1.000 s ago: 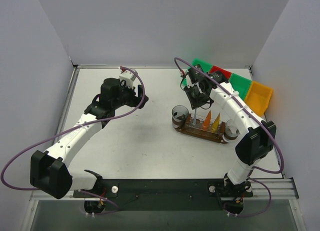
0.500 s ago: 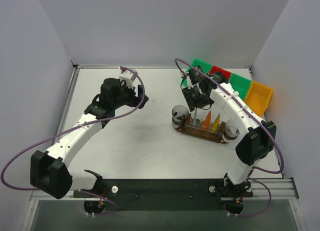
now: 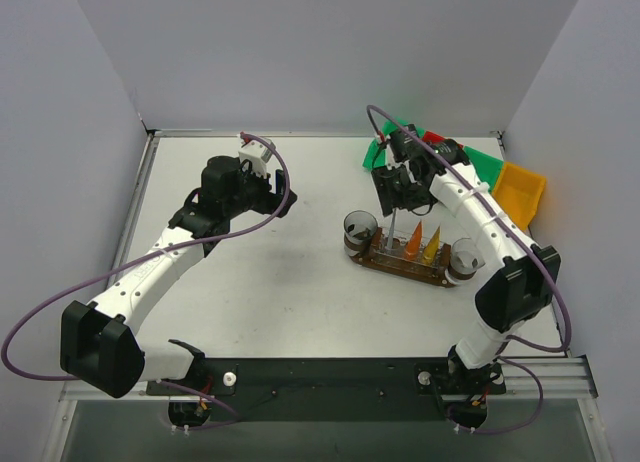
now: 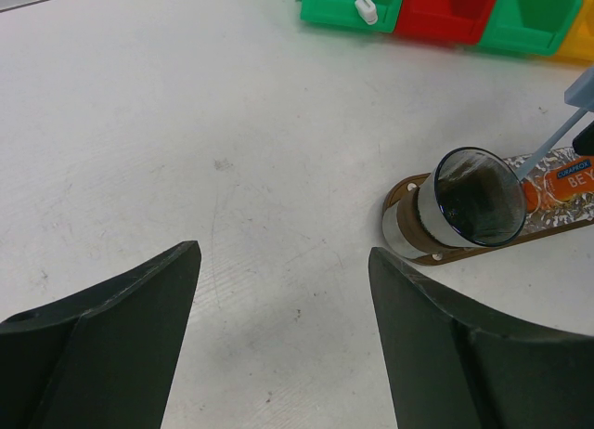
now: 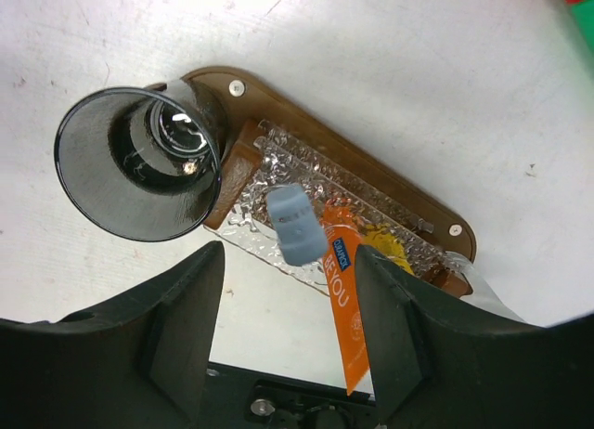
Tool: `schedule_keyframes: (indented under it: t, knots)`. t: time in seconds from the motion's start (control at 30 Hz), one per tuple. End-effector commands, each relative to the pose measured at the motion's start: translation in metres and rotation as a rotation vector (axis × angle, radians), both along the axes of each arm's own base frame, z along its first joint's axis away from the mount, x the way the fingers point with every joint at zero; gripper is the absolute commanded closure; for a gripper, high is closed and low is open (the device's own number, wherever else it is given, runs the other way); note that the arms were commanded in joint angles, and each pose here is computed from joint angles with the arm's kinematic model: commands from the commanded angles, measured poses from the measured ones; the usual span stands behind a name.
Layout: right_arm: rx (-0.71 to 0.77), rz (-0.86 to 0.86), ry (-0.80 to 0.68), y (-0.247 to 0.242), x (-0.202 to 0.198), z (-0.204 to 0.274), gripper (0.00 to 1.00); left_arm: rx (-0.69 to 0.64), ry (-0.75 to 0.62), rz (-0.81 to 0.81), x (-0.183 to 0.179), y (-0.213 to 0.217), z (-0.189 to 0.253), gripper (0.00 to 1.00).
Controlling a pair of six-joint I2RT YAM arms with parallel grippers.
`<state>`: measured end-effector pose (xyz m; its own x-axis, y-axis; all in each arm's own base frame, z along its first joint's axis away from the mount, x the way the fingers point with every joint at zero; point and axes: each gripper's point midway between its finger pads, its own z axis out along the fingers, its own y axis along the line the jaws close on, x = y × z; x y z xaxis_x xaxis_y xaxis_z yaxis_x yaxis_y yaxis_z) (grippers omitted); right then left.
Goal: Prepare toiletry sets of a toothbrush and toothpaste on the tray
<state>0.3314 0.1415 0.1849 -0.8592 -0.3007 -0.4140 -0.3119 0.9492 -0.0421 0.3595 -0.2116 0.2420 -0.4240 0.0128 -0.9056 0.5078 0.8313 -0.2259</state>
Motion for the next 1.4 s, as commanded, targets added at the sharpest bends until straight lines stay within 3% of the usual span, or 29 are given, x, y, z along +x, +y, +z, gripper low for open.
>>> schedule_keyframes:
  t: [0.0,0.33,0.63,0.87,1.37]
  knots:
    - [0.098,-0.072,-0.152,-0.004,0.010,0.053,0.46,-0.029,-0.075,0.004,0.005,0.001,0.027,0.16]
    - [0.233,-0.257,-0.251,-0.014,0.059,0.070,0.48,-0.024,-0.012,0.038,0.018,0.007,0.027,0.16]
    - [0.318,-0.322,-0.258,0.005,0.141,0.031,0.59,-0.052,0.056,0.122,0.038,0.032,0.026,0.17]
    - [0.308,-0.369,-0.182,0.005,0.196,-0.033,0.61,-0.038,0.070,0.209,0.047,0.060,0.023,0.17]
    - [0.295,-0.496,-0.145,-0.022,0.232,-0.094,0.61,-0.042,0.107,0.277,0.066,0.080,0.010,0.17]
